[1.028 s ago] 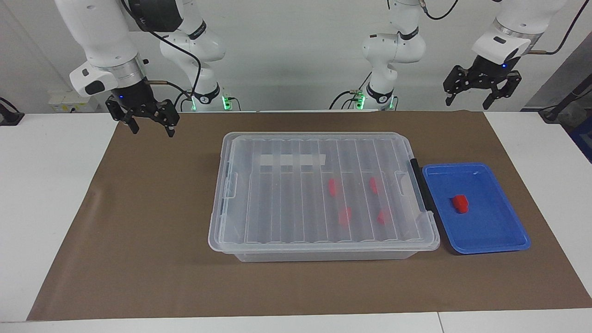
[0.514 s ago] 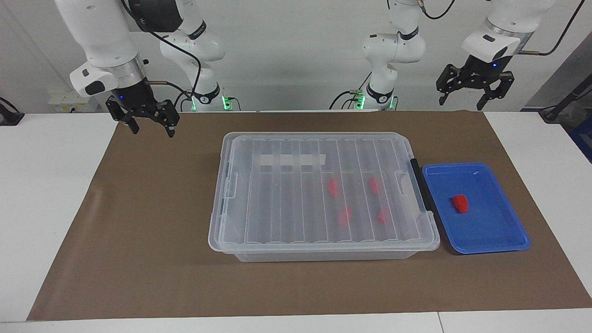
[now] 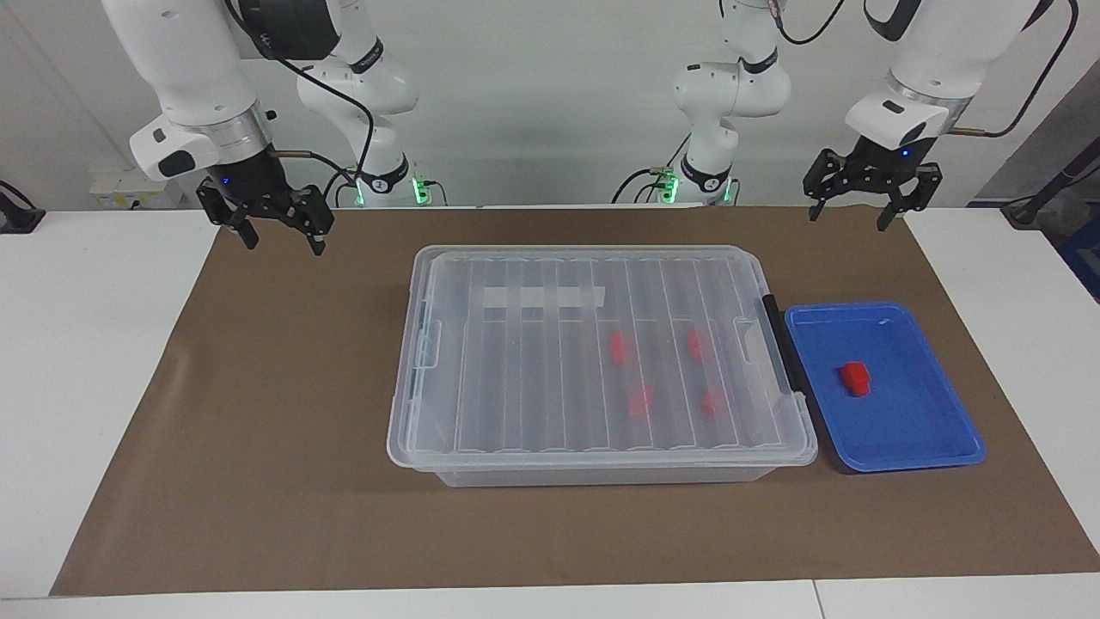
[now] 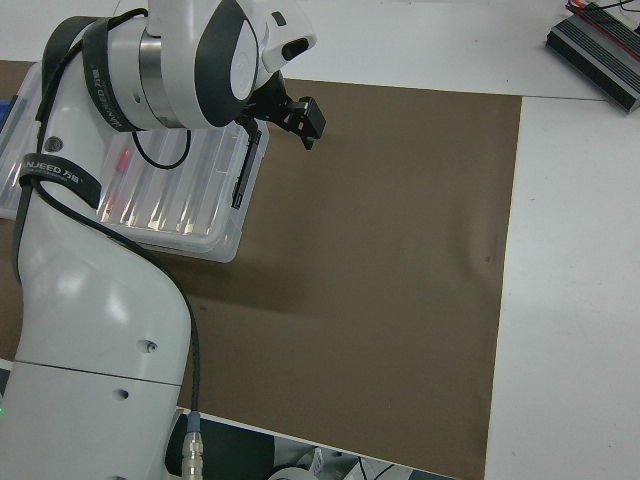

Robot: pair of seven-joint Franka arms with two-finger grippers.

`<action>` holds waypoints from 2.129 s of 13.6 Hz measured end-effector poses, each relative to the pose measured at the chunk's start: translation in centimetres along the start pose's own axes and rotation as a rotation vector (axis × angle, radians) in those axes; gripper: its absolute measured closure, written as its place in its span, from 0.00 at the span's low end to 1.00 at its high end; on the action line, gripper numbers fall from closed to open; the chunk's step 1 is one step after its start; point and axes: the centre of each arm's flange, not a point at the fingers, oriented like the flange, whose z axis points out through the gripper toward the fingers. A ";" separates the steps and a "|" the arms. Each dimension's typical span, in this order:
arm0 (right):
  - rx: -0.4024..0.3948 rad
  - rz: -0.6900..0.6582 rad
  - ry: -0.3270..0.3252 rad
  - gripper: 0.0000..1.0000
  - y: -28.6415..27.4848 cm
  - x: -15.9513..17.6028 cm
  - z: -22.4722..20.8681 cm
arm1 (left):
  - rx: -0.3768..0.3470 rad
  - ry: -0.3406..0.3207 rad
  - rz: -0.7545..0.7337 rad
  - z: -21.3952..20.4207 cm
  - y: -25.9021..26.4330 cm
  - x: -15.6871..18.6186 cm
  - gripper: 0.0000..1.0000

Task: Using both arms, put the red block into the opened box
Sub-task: 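Move the right gripper to the edge of the clear lid, then grasp the lid edge with the right gripper and start sliding it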

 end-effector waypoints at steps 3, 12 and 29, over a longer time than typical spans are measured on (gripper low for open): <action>0.000 0.000 -0.001 0.00 0.0 0.0 0.1 | 0.006 0.024 0.024 -0.1 0.5 0.4 0.00; 0.020 -0.020 0.070 0.00 -2.9 0.4 3.4 | 0.009 0.039 0.022 -0.4 0.3 0.4 0.00; 0.053 -0.004 0.082 0.08 -12.9 0.3 15.0 | 0.009 0.039 0.007 -0.4 -0.5 0.2 0.00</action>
